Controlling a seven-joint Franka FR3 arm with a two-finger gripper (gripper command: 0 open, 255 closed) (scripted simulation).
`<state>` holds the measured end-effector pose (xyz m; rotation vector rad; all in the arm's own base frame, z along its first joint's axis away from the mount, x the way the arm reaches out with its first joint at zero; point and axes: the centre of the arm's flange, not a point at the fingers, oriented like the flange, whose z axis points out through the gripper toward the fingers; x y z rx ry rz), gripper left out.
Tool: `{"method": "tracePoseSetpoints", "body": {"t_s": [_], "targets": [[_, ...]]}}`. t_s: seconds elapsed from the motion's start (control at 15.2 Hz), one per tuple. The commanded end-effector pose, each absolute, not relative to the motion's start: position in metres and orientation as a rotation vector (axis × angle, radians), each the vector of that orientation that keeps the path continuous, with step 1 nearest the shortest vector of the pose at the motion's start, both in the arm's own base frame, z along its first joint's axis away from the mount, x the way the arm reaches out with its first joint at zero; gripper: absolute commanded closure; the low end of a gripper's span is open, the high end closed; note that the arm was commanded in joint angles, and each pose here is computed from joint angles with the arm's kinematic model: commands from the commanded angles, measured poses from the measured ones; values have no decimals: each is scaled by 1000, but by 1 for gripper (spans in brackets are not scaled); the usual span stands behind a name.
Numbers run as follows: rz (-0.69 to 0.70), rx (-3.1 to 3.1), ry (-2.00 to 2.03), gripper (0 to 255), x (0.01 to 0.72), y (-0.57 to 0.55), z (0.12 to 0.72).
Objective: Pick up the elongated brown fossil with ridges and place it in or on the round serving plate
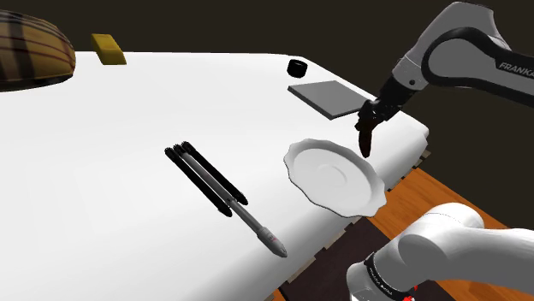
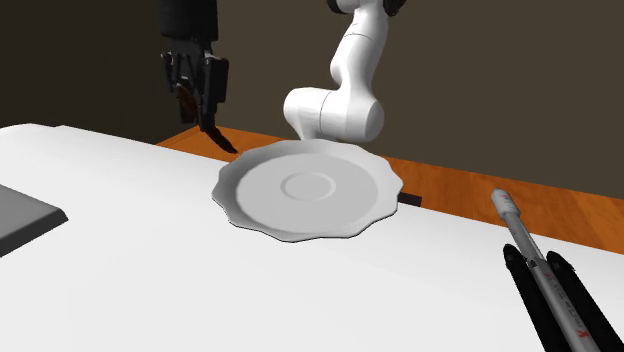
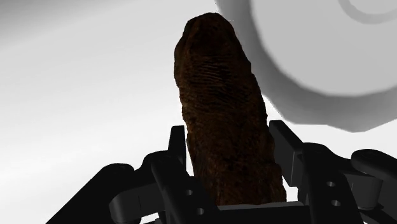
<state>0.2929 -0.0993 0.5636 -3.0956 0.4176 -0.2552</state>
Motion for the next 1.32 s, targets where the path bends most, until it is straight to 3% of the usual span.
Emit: {"method": "tracePoseSetpoints", "body": {"t_s": [0.0,0.66,1.25], "targets": [[-254,-3095,420,255,289,-73,566],[-254,-3095,420,255,262,62,571],[-254,-3095,420,255,262,62,524]]}}
